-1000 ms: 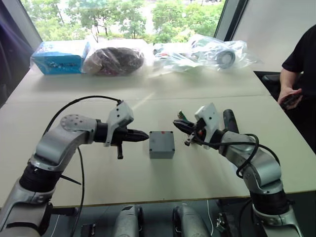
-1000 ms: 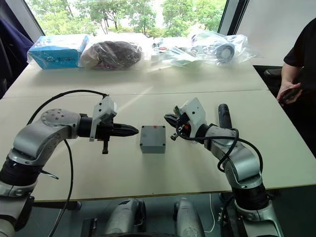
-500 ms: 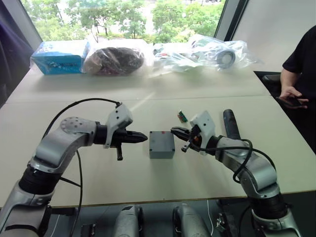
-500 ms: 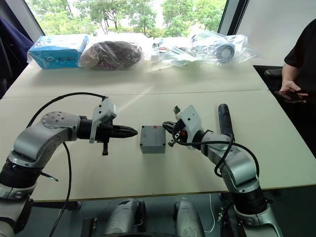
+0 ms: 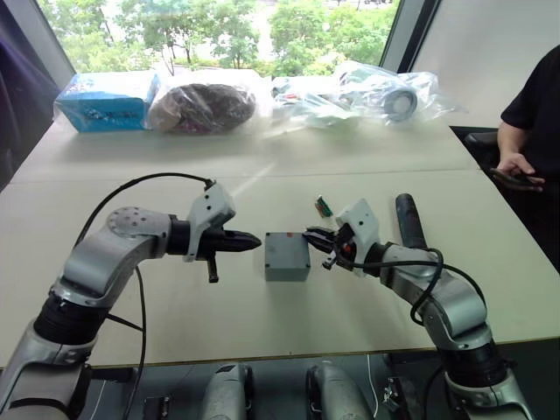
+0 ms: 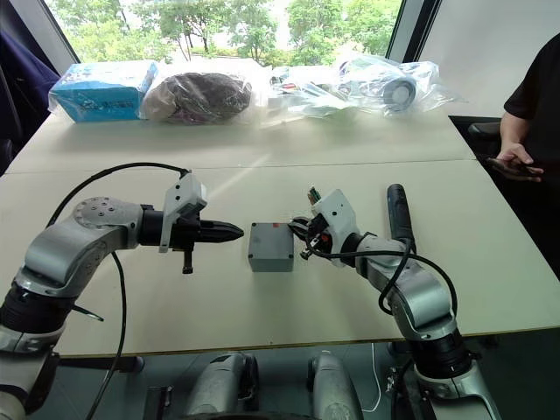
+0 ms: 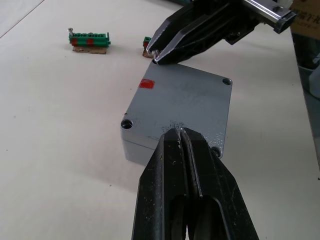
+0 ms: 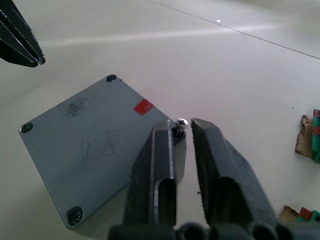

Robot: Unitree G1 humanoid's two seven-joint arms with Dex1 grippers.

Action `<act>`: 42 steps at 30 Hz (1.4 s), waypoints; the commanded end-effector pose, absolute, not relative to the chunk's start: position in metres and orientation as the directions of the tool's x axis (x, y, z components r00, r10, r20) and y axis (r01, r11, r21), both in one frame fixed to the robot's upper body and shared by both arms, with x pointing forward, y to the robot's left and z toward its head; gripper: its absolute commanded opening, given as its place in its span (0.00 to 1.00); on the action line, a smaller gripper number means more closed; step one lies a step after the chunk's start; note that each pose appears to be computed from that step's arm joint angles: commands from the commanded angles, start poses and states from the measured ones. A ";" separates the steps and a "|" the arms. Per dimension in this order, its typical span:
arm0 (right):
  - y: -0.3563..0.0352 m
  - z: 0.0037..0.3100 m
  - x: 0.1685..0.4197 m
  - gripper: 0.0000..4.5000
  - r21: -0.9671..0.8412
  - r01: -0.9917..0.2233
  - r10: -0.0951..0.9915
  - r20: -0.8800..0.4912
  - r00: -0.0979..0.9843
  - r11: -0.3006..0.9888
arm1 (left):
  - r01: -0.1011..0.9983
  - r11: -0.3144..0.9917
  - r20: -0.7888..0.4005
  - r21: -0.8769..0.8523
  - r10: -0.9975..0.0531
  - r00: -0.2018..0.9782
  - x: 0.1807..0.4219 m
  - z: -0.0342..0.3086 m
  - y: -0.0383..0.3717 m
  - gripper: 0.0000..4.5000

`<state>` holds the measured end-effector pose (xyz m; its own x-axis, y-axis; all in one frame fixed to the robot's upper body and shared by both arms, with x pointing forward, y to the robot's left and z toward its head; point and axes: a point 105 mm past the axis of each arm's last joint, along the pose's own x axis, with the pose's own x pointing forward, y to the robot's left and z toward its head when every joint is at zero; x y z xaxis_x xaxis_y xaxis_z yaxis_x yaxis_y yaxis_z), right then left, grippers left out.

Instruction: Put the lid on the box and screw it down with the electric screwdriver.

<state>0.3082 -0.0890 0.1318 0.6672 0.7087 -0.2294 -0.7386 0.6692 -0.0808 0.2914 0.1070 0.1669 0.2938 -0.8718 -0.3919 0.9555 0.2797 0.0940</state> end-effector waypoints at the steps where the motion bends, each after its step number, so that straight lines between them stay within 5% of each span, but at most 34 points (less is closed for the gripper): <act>1: -0.089 0.143 0.309 0.50 -0.117 -0.744 0.718 -0.201 0.666 0.657 | 0.955 0.268 -0.378 0.127 -0.877 0.296 0.290 0.172 0.105 0.00; 7: -0.104 0.163 0.314 1.00 -0.147 -0.712 0.692 -0.166 0.702 0.687 | 0.959 0.257 -0.356 0.121 -0.890 0.284 0.290 0.175 0.101 0.00; 12: -0.124 0.201 0.308 1.00 0.001 -0.698 0.692 -0.123 0.711 0.717 | 0.971 0.203 -0.325 0.124 -0.917 0.233 0.288 0.187 0.093 0.00; 18: -0.164 0.224 0.304 1.00 0.072 -0.647 0.636 -0.290 0.715 0.759 | 0.985 0.054 -0.370 0.162 -0.922 0.112 0.278 0.192 0.087 0.00; 22: -0.235 0.212 0.327 1.00 0.141 -0.316 0.341 -0.538 0.771 0.938 | 0.976 -0.037 -0.399 0.214 -0.915 0.053 0.278 0.195 0.080 0.00; 26: -0.273 0.184 0.320 1.00 0.088 -0.194 0.196 -0.730 0.654 0.977 | 0.966 -0.111 -0.415 0.234 -0.910 -0.004 0.272 0.198 0.076 0.00; 33: -0.281 0.167 0.315 1.00 0.215 -0.154 0.264 -0.834 0.484 0.964 | 0.960 -0.130 -0.411 0.248 -0.911 -0.017 0.268 0.198 0.073 0.00; 42: -0.278 0.156 0.320 1.00 0.185 -0.200 0.253 -0.881 0.401 0.962 | 0.965 -0.108 -0.396 0.239 -0.918 -0.004 0.268 0.192 0.066 0.00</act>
<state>0.3162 -0.2781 0.1458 0.3770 0.2520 -0.8913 -0.1730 0.9645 0.1996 0.2694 0.0679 0.1900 -0.0092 -0.9179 -0.3967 0.9710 -0.1030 0.2158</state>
